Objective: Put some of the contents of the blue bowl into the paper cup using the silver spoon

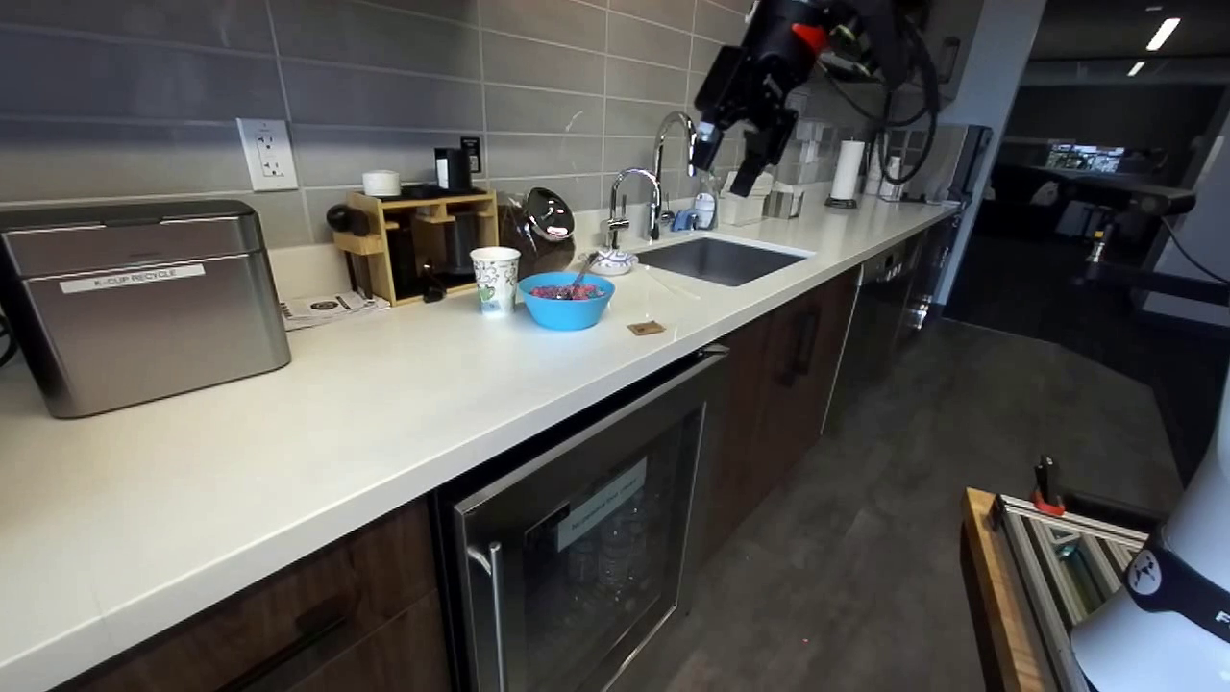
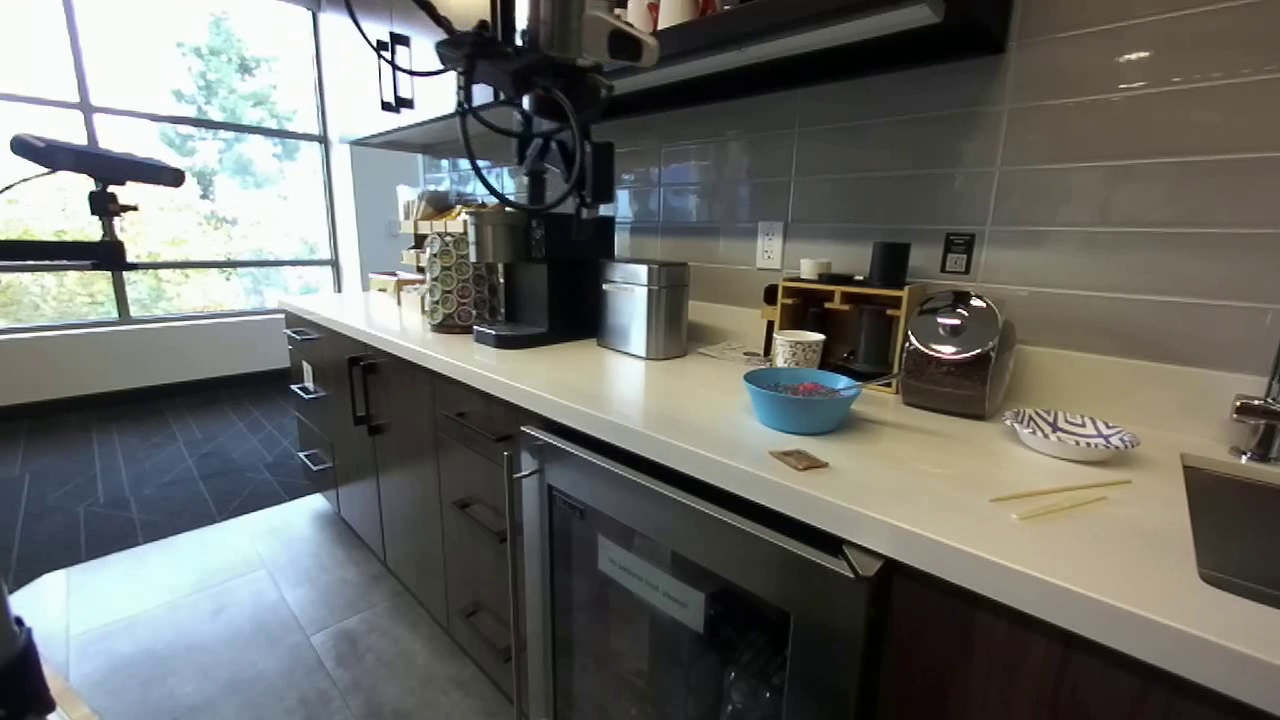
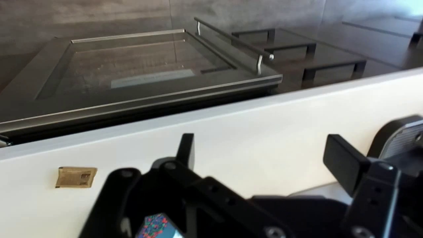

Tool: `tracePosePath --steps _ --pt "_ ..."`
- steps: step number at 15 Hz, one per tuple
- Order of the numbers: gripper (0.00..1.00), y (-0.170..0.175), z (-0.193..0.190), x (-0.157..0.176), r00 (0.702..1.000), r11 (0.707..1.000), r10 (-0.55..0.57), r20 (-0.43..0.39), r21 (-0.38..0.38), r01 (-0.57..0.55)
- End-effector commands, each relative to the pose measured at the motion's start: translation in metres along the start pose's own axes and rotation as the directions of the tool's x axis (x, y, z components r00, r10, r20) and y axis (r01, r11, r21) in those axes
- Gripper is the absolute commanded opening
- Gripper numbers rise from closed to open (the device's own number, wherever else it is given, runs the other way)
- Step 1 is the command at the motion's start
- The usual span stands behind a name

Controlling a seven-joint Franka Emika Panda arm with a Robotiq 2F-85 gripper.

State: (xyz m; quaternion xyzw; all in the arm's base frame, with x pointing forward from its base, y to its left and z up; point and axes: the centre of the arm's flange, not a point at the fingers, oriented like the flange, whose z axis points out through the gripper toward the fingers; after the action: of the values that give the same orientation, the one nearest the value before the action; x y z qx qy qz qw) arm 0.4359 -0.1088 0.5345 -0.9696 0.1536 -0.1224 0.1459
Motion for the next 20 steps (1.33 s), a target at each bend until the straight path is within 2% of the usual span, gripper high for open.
tracePosePath --steps 1,4,8,10,12,13,14,15,17,20 --pt "1.00 0.030 0.027 0.081 0.983 0.983 0.155 -0.098 0.110 -0.144" --pt "1.00 0.058 0.047 0.129 0.936 0.944 0.299 -0.187 0.201 -0.261" --pt "1.00 0.087 0.068 0.181 0.866 0.887 0.436 -0.244 0.277 -0.369" --pt "1.00 0.107 0.076 0.199 0.848 0.874 0.465 -0.254 0.282 -0.395" --pt "1.00 0.129 0.086 0.208 0.832 0.866 0.491 -0.260 0.253 -0.432" --pt "1.00 0.142 0.093 0.212 0.816 0.862 0.503 -0.284 0.227 -0.453" --pt "1.00 0.151 0.099 0.214 0.789 0.845 0.535 -0.303 0.198 -0.497" --pt "1.00 0.139 0.085 0.193 0.825 0.867 0.494 -0.277 0.227 -0.443" --pt "1.00 0.155 0.097 0.199 0.803 0.855 0.518 -0.295 0.207 -0.476" --pt "1.00 0.156 0.101 0.203 0.800 0.852 0.522 -0.296 0.205 -0.481"
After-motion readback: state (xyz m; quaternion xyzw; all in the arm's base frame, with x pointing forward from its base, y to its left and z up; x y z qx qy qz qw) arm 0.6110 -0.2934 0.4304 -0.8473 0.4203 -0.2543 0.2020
